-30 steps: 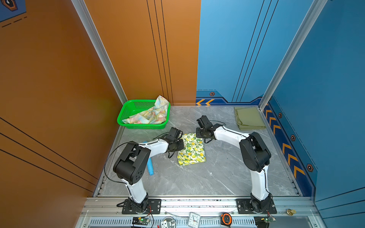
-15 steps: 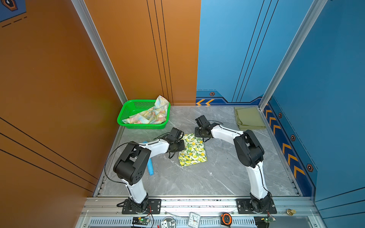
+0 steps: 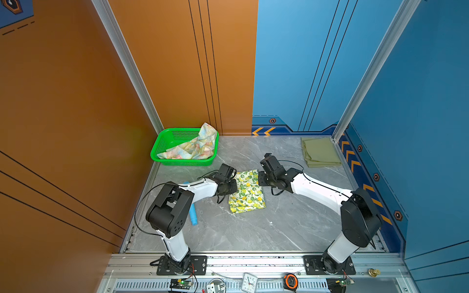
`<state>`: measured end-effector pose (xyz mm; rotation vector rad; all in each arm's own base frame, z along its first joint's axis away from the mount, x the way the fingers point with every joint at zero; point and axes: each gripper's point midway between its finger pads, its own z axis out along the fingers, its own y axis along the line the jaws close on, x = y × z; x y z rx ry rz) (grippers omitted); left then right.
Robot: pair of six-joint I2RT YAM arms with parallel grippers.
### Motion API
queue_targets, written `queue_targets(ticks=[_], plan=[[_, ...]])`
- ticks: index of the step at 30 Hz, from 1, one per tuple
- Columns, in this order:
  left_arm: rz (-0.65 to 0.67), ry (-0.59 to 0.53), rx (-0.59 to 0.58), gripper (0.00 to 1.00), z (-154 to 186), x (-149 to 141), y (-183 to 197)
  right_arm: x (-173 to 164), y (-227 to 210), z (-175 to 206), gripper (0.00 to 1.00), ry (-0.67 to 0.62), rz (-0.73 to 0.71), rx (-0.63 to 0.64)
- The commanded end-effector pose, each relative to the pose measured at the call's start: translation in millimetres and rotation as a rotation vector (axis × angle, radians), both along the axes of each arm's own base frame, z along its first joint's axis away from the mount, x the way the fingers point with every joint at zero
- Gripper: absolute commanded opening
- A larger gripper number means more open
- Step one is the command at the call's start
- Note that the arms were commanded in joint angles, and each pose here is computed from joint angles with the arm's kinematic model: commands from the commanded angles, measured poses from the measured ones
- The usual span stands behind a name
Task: Fold and stack skirts
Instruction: Smooth out the skirt at the center of the table.
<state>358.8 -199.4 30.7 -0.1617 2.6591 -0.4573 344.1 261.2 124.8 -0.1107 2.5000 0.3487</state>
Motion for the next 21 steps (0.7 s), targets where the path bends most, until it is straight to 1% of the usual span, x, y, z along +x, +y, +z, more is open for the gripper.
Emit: queue_targets(ticks=[1, 6, 10, 16, 18, 21], plan=[[0.027, 0.026, 0.049, 0.00, -7.4, 0.8, 9.5, -27.1, -8.9, -17.6, 0.33, 0.034, -0.016, -0.063], [0.027, 0.023, 0.049, 0.00, -6.2, 1.0, 8.6, -50.2, 1.3, -34.8, 0.32, 0.069, 0.024, -0.077], [0.027, 0.022, 0.050, 0.00, -6.2, 0.1, 8.0, -65.0, 7.7, -61.5, 0.29, 0.122, 0.044, -0.103], [0.028, 0.024, 0.052, 0.00, -6.9, -0.4, 7.8, -81.1, 11.2, -96.0, 0.28, 0.205, 0.067, -0.121], [0.030, 0.025, 0.051, 0.00, -7.1, 0.0, 7.7, -82.5, 10.1, -100.0, 0.28, 0.216, 0.070, -0.128], [0.035, 0.024, 0.046, 0.00, -6.1, 0.5, 6.8, -76.4, 8.0, -92.3, 0.29, 0.203, 0.067, -0.112]])
